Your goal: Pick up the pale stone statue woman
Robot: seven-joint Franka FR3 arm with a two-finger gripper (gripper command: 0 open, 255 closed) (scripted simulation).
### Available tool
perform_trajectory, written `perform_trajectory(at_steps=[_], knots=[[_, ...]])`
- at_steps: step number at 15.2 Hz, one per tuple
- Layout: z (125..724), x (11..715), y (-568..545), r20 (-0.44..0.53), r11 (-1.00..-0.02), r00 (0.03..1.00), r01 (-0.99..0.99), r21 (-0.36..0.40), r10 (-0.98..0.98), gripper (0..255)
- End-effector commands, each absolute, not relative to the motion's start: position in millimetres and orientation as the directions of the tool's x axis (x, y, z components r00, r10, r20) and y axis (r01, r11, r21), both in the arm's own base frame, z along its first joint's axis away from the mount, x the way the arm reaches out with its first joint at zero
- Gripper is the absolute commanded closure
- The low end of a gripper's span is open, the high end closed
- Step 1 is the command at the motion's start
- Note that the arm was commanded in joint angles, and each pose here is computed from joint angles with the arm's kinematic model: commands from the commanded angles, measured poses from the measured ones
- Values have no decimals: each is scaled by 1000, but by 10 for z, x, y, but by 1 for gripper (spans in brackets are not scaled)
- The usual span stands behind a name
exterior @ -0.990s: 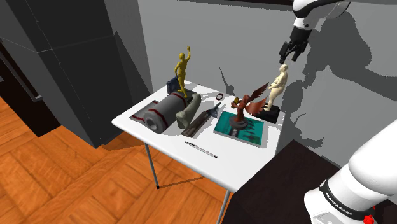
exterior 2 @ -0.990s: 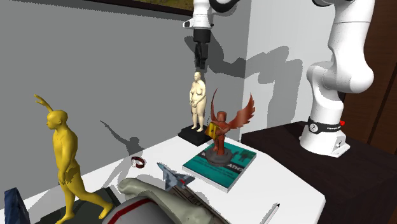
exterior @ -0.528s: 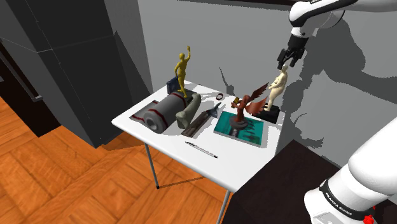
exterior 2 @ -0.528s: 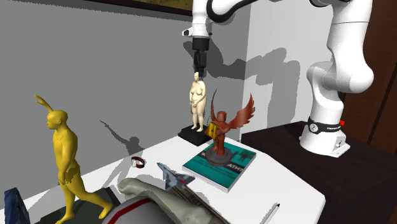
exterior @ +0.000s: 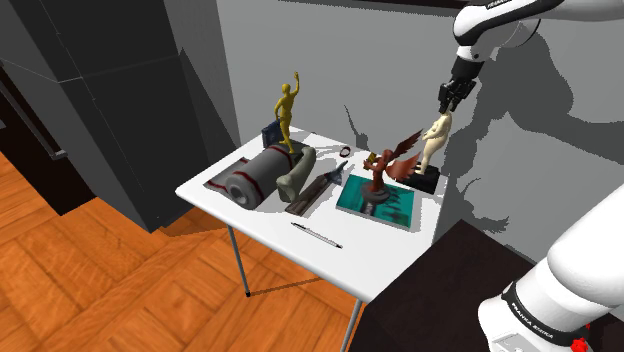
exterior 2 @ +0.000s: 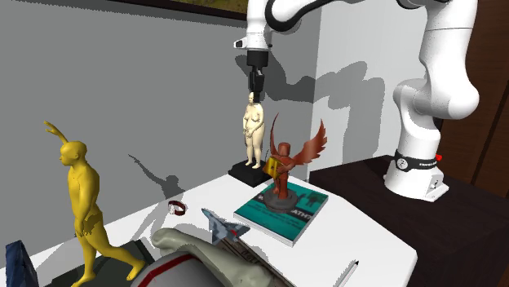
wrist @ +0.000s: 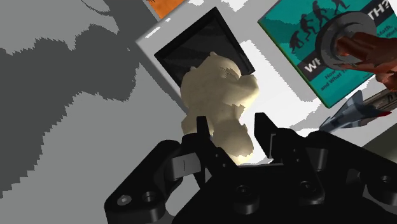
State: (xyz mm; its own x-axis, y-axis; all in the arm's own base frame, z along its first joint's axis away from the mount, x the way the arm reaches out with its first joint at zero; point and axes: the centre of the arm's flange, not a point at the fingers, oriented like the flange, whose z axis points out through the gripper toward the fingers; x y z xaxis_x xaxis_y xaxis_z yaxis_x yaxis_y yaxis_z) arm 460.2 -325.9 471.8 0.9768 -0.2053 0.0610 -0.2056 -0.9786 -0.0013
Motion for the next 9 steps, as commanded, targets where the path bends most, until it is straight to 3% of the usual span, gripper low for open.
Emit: perform_trajectory(at_steps=[1,9], knots=[[4715,4601,-3260,60,-979,977,-206,-1,-206,255],[4979,4603,-3260,60,-979,977,-206,-1,-206,255]])
